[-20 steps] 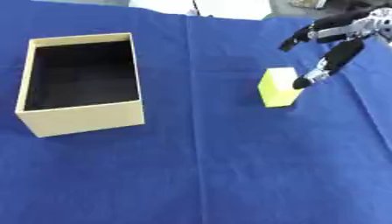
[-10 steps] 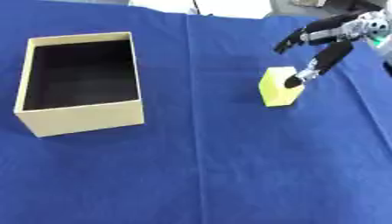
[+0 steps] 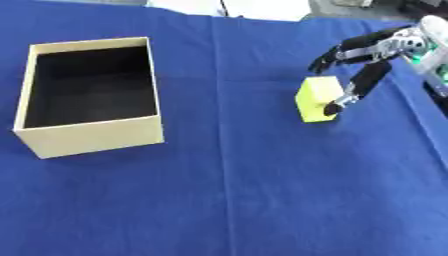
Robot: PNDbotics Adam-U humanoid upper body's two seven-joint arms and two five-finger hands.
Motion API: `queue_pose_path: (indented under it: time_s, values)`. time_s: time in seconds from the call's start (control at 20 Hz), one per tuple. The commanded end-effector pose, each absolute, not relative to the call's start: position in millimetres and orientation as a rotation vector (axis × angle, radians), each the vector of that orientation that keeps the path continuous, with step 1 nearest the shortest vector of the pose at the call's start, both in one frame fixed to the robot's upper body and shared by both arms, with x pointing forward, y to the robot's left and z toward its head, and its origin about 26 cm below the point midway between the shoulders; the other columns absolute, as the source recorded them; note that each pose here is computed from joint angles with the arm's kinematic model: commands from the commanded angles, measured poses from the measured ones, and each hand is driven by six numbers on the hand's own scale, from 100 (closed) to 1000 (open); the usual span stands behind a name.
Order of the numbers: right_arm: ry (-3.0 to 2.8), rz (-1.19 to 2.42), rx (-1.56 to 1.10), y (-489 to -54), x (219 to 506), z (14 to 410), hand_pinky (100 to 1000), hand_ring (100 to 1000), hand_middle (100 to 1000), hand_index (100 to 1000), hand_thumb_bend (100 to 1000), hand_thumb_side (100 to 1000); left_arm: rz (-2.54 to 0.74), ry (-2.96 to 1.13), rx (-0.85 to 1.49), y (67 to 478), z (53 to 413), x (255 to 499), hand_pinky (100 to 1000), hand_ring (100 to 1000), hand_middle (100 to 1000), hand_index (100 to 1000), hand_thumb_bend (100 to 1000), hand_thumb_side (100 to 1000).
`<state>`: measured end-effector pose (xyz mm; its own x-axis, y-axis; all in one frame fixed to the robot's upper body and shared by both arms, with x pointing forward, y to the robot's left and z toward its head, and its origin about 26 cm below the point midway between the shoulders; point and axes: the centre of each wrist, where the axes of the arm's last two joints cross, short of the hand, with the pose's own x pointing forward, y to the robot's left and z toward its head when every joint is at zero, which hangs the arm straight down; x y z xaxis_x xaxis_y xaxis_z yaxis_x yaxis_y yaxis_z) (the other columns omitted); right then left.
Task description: Pick up objects on the table and place them in the box.
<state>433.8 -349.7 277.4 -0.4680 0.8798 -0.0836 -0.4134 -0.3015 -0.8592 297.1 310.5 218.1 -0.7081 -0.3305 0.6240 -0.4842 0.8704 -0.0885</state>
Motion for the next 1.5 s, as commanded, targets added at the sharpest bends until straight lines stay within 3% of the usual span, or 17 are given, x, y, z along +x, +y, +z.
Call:
queue_pose_path:
  time_s: [0.05, 0.3, 0.55, 0.7, 0.8, 0.9, 0.95, 1.25, 1.5]
  values:
    - [-1.037, 1.886, -0.764, -351.8, 432.4, 290.8, 849, 907, 826, 1000, 698, 511, 0.308, -2.448, 0.589, 310.2, 225.8, 294.9, 901, 656, 605, 656, 263, 812]
    - [-1.081, 1.864, -0.779, -348.1, 433.2, 288.7, 770, 859, 781, 952, 658, 456, 0.308, -2.448, 0.587, 310.0, 225.8, 295.0, 901, 656, 604, 655, 264, 814]
    - [-1.140, 1.794, -0.782, -349.4, 432.7, 289.1, 704, 815, 748, 827, 498, 474, 0.306, -2.448, 0.588, 310.1, 225.9, 294.9, 900, 655, 604, 654, 266, 814]
    - [-1.185, 1.754, -0.796, -349.5, 429.6, 292.9, 673, 795, 741, 756, 408, 440, 0.302, -2.447, 0.587, 310.2, 225.9, 294.9, 900, 655, 604, 654, 267, 815]
    - [-1.206, 1.736, -0.803, -349.5, 427.4, 295.5, 659, 785, 731, 734, 361, 374, 0.300, -2.447, 0.587, 310.2, 226.1, 294.9, 899, 655, 603, 653, 267, 814]
    - [-1.220, 1.720, -0.814, -349.1, 426.1, 297.8, 630, 766, 714, 678, 337, 222, 0.300, -2.448, 0.586, 310.2, 226.4, 295.0, 898, 656, 603, 653, 267, 813]
    - [-1.223, 1.709, -0.820, -349.0, 426.1, 298.3, 603, 747, 690, 653, 280, 104, 0.299, -2.448, 0.584, 310.1, 226.5, 295.0, 898, 656, 603, 653, 267, 813]
    - [-1.254, 1.642, -0.823, -348.5, 425.8, 300.9, 588, 734, 675, 623, 225, 100, 0.300, -2.447, 0.584, 310.4, 226.4, 294.9, 896, 655, 601, 651, 263, 809]
    - [-1.356, 1.622, -0.852, -335.8, 420.3, 323.4, 589, 731, 675, 627, 229, 100, 0.300, -2.447, 0.585, 310.8, 226.3, 294.8, 895, 655, 601, 651, 264, 809]
